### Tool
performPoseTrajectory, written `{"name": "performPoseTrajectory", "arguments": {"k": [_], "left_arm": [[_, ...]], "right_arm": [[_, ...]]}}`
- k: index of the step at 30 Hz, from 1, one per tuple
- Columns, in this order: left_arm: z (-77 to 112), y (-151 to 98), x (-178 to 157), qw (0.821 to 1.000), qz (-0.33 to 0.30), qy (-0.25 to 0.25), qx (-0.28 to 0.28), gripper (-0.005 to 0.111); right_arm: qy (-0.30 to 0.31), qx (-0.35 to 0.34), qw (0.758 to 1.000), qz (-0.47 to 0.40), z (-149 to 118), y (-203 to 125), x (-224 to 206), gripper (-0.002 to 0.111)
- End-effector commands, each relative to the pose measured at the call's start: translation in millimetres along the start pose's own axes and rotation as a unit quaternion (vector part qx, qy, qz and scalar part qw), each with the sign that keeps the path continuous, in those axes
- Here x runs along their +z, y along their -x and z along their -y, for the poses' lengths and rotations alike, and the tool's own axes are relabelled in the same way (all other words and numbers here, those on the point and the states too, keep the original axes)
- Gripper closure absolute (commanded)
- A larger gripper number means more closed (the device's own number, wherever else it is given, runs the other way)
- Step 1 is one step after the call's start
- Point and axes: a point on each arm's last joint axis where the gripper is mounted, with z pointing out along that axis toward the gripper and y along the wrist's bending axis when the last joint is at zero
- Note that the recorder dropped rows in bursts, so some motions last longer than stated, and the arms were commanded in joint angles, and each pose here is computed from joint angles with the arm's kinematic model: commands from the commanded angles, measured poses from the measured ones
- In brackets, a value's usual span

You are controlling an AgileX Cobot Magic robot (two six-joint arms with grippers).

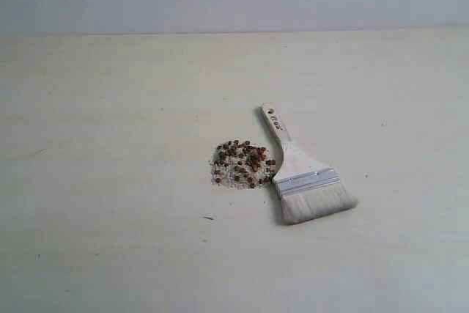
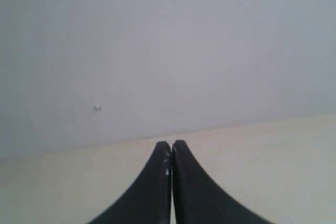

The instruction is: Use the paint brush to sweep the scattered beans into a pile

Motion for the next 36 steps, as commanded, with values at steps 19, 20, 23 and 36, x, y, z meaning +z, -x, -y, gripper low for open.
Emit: {"name": "performPoseTrajectory", "arguments": {"k": [19, 20, 23, 36], "left_arm": [[0.7, 1, -1, 1.000, 0.005, -0.003, -0.001, 0.107], [0.7, 1, -1, 1.000, 0.005, -0.003, -0.001, 0.107], [0.7, 1, -1, 1.000, 0.005, -0.003, -0.001, 0.107], [0.7, 1, -1, 1.000, 0.005, -0.003, -0.001, 0.107]], "right_arm": [[-0.056, -0.006, 0.992, 0.110, 22, -62, -48, 0.108], [-0.058, -0.012, 0.993, 0.106, 23, -65, -47, 0.108], [-0.055, -0.014, 0.994, 0.092, 25, -73, -45, 0.108], [-0.034, 0.030, 0.996, 0.081, 22, -77, -44, 0.108]]}}
